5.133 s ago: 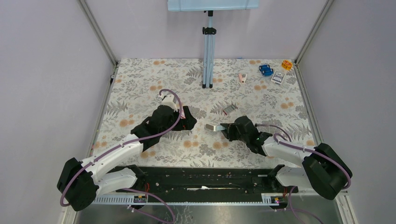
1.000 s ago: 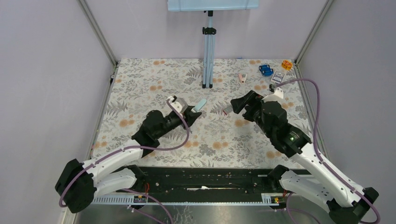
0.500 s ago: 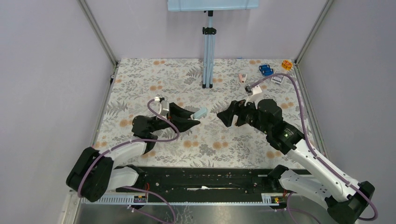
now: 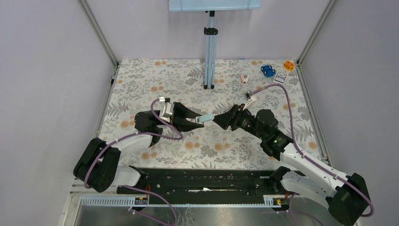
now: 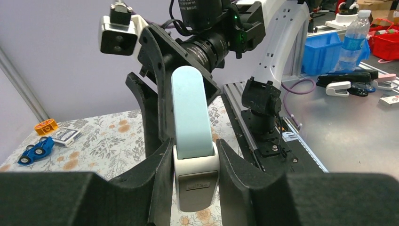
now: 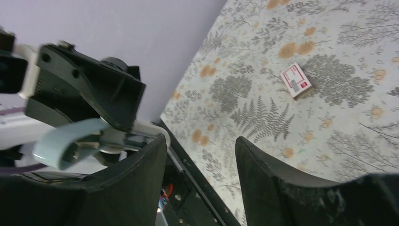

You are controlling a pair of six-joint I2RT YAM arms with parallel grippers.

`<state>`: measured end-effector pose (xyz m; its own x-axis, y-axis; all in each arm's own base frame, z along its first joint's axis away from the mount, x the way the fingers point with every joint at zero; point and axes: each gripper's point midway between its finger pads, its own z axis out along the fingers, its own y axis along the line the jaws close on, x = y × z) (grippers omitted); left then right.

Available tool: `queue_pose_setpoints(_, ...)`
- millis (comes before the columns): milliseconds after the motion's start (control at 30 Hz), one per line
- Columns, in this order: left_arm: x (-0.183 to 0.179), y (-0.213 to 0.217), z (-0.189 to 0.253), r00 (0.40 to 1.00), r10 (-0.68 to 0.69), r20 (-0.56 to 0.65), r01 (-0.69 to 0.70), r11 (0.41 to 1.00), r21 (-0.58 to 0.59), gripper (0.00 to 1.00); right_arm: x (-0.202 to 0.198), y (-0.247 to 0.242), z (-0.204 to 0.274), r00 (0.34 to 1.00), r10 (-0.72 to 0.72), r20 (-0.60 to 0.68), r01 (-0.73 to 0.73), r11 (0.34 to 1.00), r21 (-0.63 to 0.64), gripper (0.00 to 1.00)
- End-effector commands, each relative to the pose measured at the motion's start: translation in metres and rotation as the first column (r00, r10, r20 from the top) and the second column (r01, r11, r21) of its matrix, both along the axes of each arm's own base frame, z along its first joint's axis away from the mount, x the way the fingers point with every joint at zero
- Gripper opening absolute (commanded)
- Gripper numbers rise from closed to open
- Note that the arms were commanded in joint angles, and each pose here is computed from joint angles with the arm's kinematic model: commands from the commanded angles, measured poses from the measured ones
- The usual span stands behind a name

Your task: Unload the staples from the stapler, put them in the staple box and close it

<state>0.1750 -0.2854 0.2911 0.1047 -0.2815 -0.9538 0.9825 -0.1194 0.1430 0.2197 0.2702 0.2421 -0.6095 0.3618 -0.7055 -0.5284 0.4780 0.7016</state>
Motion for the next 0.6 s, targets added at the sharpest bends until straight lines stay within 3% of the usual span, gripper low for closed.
queue_pose_setpoints(0, -0.006, 0.002, 0.018, 0.983, -0.029, 0.179, 0.035, 0.999, -0.034, 0.00, 0.007, 0.005, 0.043, 0.999, -0.034, -0.032, 0.040, 0.976, 0.215, 0.62)
queue_pose_setpoints(167, -0.002, 0.000, 0.015, 0.986, -0.009, 0.169, 0.017, 0.999, -0.044, 0.00, 0.008, 0.008, 0.042, 0.987, -0.026, -0.161, 0.070, 0.959, 0.273, 0.62)
queue_pose_setpoints(367, 0.005, 0.000, 0.016, 0.989, 0.024, 0.149, -0.015, 0.998, -0.065, 0.00, 0.005, 0.019, 0.019, 0.950, 0.018, -0.311, 0.055, 0.973, 0.223, 0.58)
queue_pose_setpoints(567, 0.011, 0.001, 0.025, 0.992, 0.065, 0.105, -0.054, 0.993, -0.103, 0.00, 0.001, 0.030, 0.017, 0.927, 0.082, -0.366, 0.015, 0.967, 0.253, 0.52)
